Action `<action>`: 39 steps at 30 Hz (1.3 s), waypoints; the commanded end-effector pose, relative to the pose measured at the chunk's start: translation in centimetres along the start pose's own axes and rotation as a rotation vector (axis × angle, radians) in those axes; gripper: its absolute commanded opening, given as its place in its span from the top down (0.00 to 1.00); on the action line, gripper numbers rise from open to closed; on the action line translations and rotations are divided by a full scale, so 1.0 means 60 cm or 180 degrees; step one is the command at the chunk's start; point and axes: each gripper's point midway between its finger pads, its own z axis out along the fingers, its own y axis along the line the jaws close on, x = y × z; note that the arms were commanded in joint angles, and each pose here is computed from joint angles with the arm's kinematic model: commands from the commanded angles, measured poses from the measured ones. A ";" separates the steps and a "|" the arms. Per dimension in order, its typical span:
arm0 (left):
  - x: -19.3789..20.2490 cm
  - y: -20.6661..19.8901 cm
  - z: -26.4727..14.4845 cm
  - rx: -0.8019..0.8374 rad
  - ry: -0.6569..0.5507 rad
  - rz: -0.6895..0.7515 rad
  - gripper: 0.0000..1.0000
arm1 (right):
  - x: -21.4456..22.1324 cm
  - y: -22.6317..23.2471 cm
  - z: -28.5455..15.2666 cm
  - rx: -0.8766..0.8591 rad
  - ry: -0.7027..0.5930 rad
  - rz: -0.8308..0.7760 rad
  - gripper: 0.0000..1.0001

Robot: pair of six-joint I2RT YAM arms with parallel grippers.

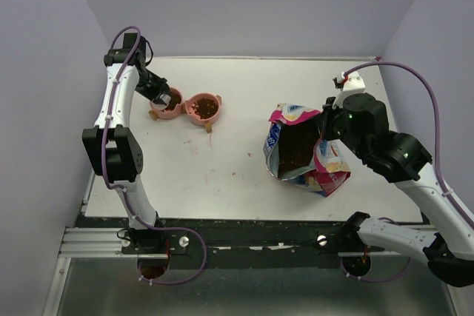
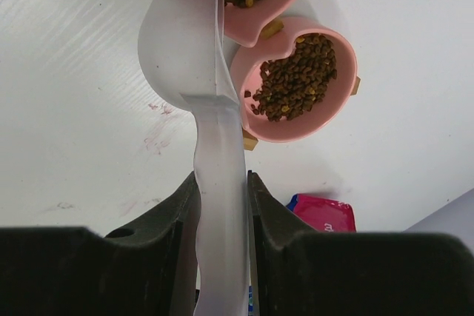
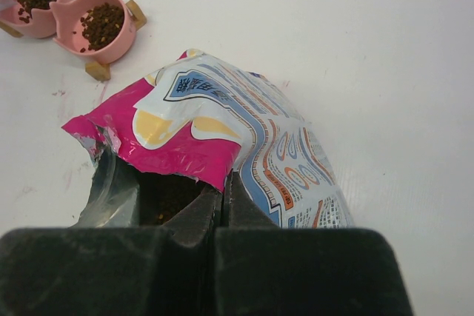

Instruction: Serve the pet food

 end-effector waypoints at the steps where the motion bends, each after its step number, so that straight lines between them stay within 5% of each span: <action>1: 0.001 -0.016 -0.035 0.0192 -0.0070 0.0159 1.00 | -0.095 0.002 -0.040 -0.0102 -0.0697 0.0342 1.00; 9: 0.020 -0.021 -0.052 0.0464 -0.0016 0.0299 1.00 | -0.099 0.007 -0.038 -0.0136 -0.0693 0.0336 0.99; 16: 0.088 -0.037 -0.080 0.1316 0.0272 0.0665 1.00 | -0.096 0.013 -0.033 -0.0177 -0.0651 0.0346 0.99; 23: 0.186 0.005 -0.125 0.2215 0.0346 0.1022 1.00 | -0.095 0.014 -0.026 -0.0152 -0.0625 0.0314 1.00; 30: 0.328 0.070 -0.131 0.3061 0.0882 0.1518 1.00 | -0.099 0.024 -0.015 -0.0185 -0.0608 0.0277 1.00; 39: 0.417 0.154 -0.096 0.3278 0.1064 0.1644 1.00 | -0.107 0.037 -0.010 -0.0261 -0.0584 0.0287 0.99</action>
